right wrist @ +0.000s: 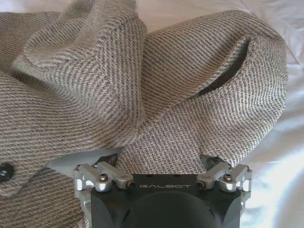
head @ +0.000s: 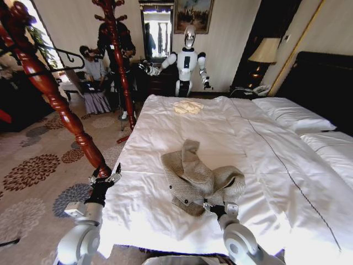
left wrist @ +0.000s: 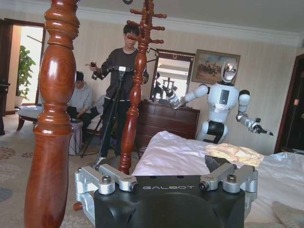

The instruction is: Pick up the clothes from the bed and hang them on the clothes hanger.

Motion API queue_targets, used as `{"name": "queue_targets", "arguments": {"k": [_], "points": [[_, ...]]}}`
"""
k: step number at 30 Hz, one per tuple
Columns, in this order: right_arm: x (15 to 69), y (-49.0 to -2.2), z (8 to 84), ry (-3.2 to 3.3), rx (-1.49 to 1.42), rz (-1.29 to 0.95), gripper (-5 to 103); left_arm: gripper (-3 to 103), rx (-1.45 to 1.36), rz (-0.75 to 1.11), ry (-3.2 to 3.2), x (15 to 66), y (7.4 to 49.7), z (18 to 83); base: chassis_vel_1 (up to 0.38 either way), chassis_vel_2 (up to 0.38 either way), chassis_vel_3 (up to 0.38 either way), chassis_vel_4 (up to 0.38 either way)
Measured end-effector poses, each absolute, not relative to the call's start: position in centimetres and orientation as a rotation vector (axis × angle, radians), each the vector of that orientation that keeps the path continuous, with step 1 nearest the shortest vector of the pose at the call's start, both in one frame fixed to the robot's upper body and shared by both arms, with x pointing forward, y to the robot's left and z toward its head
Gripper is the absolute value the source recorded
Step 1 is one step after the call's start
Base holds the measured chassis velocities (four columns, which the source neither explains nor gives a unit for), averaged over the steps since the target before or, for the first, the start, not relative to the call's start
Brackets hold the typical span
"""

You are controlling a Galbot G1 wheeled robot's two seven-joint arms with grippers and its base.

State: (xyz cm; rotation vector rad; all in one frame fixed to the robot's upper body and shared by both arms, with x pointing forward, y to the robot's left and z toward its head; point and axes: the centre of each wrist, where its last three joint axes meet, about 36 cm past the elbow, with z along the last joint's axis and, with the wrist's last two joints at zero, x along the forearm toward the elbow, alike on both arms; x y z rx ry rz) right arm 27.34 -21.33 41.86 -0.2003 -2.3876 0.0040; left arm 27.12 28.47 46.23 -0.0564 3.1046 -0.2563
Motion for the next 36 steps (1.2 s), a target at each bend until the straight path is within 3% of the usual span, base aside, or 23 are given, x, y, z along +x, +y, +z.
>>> {"name": "queue_targets", "arguments": {"k": [6,10,12,15,16,18,19,26,34,36], "points": [[27.1,-21.8,41.9,-2.389,-0.221,0.024,82,100,-0.059,-0.259,3.104,27.1,28.4,46.3,0.000,0.000,0.000,0.000],[26.9,-22.0,42.8,-2.404,-0.221,0.009,60,100,-0.061,-0.264,3.105,26.9,28.1,46.2,0.000,0.000,0.000,0.000],[26.7,-22.1,43.0,-2.405,-0.220,0.009,60,100,-0.062,-0.265,3.106,26.9,28.1,46.2,0.000,0.000,0.000,0.000],[26.5,-22.4,43.0,-2.409,-0.218,0.002,43,100,-0.061,-0.266,3.105,26.8,28.0,46.3,0.000,0.000,0.000,0.000],[26.5,-22.4,43.0,-2.409,-0.218,0.002,43,100,-0.061,-0.266,3.105,26.8,28.0,46.3,0.000,0.000,0.000,0.000],[26.6,-22.6,42.9,-2.411,-0.215,-0.011,32,100,-0.059,-0.266,3.103,26.7,27.9,46.4,0.000,0.000,0.000,0.000],[26.6,-22.6,42.9,-2.410,-0.210,-0.020,32,100,-0.059,-0.266,3.104,26.7,27.9,46.4,0.000,0.000,0.000,0.000],[26.7,-22.5,42.6,-2.424,-0.177,-0.060,5,100,-0.065,-0.258,3.104,26.5,28.0,46.6,0.000,0.000,0.000,0.000],[26.5,-22.3,43.0,-2.441,-0.152,-0.085,0,100,-0.068,-0.261,3.104,26.5,28.0,46.6,0.000,0.000,0.000,0.000],[26.4,-22.2,43.1,-2.454,-0.131,-0.083,11,100,-0.071,-0.267,3.105,26.5,27.9,46.5,0.000,0.000,0.000,0.000]]}}
